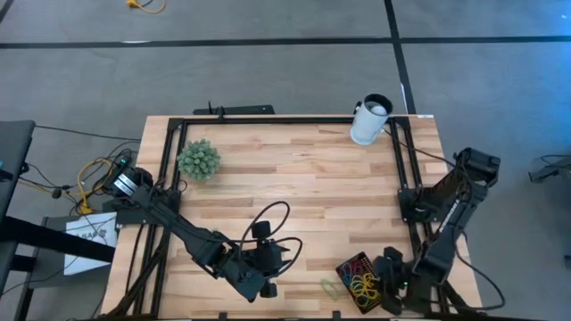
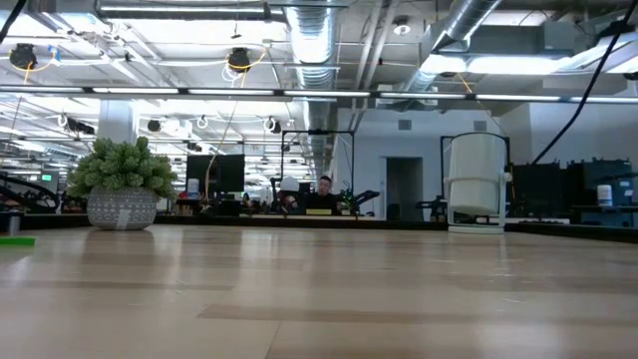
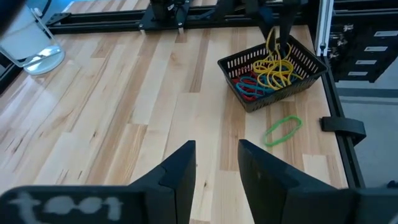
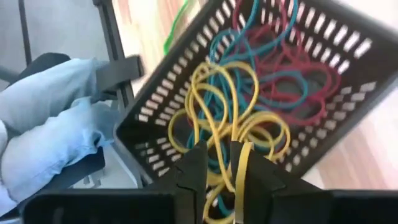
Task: Pick and place rubber bands into bin
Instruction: Put the yellow rubber band into the black basket, then put the green rubber band into the black basket
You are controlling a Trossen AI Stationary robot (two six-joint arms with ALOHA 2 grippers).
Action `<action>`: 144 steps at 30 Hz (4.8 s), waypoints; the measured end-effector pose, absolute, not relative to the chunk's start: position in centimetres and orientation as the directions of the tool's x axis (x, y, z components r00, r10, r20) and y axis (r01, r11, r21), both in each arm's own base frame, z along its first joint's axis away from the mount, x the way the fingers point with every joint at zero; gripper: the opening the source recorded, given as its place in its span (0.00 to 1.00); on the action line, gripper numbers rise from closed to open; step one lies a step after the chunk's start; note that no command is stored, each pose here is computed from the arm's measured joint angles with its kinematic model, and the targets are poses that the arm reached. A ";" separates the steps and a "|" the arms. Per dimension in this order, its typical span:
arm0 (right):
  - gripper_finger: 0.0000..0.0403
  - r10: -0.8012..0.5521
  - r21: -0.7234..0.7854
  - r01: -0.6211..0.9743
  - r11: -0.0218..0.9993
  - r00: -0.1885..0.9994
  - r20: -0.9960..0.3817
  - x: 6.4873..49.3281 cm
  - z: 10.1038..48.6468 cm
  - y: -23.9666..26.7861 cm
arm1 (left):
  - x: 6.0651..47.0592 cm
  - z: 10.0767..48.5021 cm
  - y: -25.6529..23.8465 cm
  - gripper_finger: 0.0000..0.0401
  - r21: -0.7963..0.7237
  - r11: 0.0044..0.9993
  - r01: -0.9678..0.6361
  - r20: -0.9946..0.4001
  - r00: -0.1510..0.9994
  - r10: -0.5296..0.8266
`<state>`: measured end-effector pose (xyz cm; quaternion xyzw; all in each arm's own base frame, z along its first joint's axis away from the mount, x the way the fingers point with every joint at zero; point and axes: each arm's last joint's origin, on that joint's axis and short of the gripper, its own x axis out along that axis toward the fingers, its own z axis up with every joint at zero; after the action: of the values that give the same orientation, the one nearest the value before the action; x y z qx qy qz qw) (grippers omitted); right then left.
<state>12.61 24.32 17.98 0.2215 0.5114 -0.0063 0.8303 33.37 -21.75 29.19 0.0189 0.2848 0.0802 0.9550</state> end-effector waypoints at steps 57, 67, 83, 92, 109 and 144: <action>0.17 0.296 0.368 0.238 0.899 0.290 -0.910 26.7 20.0 26.5 | 32.4 28.5 -22.1 0.28 0.072 0.988 -0.138 -0.609 0.778 0.153; 0.17 0.224 0.261 0.269 0.927 0.163 -0.961 29.8 15.2 26.0 | 31.0 28.5 -24.0 0.28 0.042 0.996 -0.080 -0.619 0.780 0.089; 0.17 0.243 0.288 0.308 0.907 0.175 -0.954 30.7 15.2 25.5 | 29.9 28.5 -25.4 0.28 0.030 0.998 -0.053 -0.614 0.787 0.060; 0.17 0.221 0.277 0.340 0.899 0.194 -0.956 30.7 15.2 25.5 | 29.9 28.5 -25.5 0.28 0.028 0.998 -0.053 -0.614 0.787 0.058; 0.17 0.227 0.275 0.358 0.892 0.170 -0.959 30.3 15.1 25.9 | 29.2 28.5 -26.2 0.28 0.004 0.999 -0.046 -0.615 0.788 0.039; 0.12 0.100 0.116 0.330 0.937 0.065 -0.993 31.7 14.0 24.7 | 29.2 28.5 -26.0 0.28 0.031 0.997 -0.069 -0.601 0.796 0.074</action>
<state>31.74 24.72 14.03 0.1583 0.6791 -0.0806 0.7122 29.25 -26.04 28.51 0.0036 0.3171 0.0377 0.9476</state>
